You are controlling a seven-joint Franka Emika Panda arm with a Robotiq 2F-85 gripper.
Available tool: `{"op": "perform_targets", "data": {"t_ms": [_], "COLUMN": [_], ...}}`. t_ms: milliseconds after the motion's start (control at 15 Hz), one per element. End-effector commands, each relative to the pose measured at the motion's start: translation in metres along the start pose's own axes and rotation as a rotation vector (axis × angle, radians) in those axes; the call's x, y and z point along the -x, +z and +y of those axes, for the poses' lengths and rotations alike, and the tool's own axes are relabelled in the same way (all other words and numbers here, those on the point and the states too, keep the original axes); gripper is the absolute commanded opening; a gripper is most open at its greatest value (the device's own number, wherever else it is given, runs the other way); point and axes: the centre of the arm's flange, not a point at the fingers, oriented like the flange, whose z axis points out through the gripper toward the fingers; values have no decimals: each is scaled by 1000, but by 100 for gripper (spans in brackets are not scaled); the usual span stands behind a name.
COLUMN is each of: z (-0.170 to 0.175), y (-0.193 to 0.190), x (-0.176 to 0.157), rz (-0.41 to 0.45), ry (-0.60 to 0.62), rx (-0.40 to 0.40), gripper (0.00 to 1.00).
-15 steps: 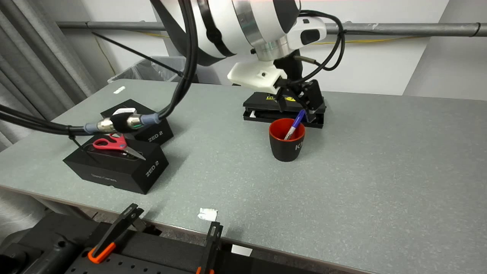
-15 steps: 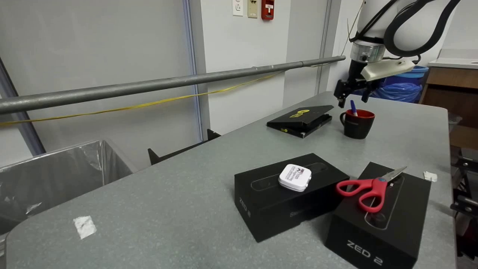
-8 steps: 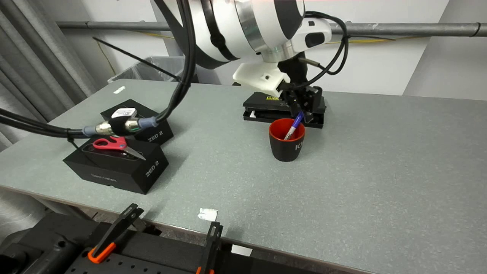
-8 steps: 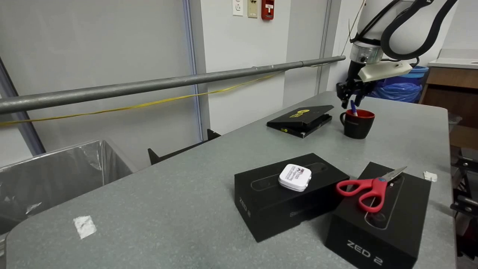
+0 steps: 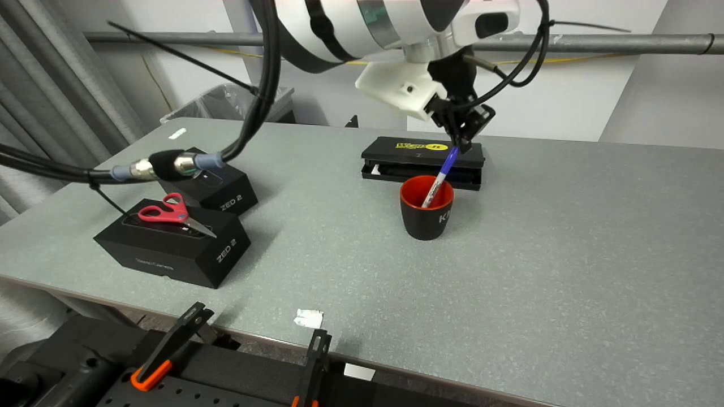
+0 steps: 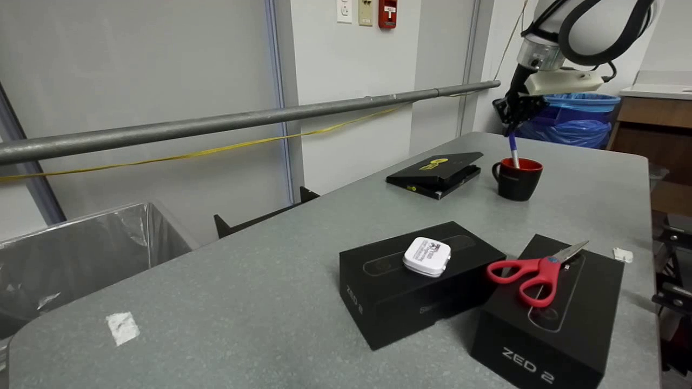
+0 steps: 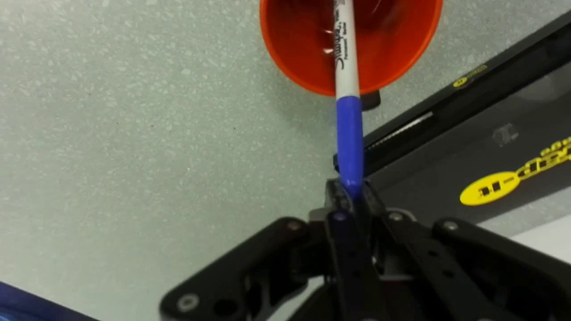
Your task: Remove the pen from the mug and put it on the table
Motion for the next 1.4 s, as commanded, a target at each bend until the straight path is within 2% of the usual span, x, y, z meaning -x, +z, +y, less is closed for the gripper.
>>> {"op": "perform_targets", "data": {"t_ms": [0,267,400,533,733,933,1067,1333], "z": [29,29,7,-35,-88,-122,-133,-137], "y": [-69,-126,-138,-125,-94,-56,-28,6], "x": [3,15,33,58,93,120,130,124], "rz": [88,90,59,10,-55,-107,-128,-133], "ry": [22,-57,-136,-233,-322,-400,-437,-446], "rx": [-108,-234,-291,-304,-254,-185,-133,-62], "gripper": [2,2,2,2,2,2,2,2]}}
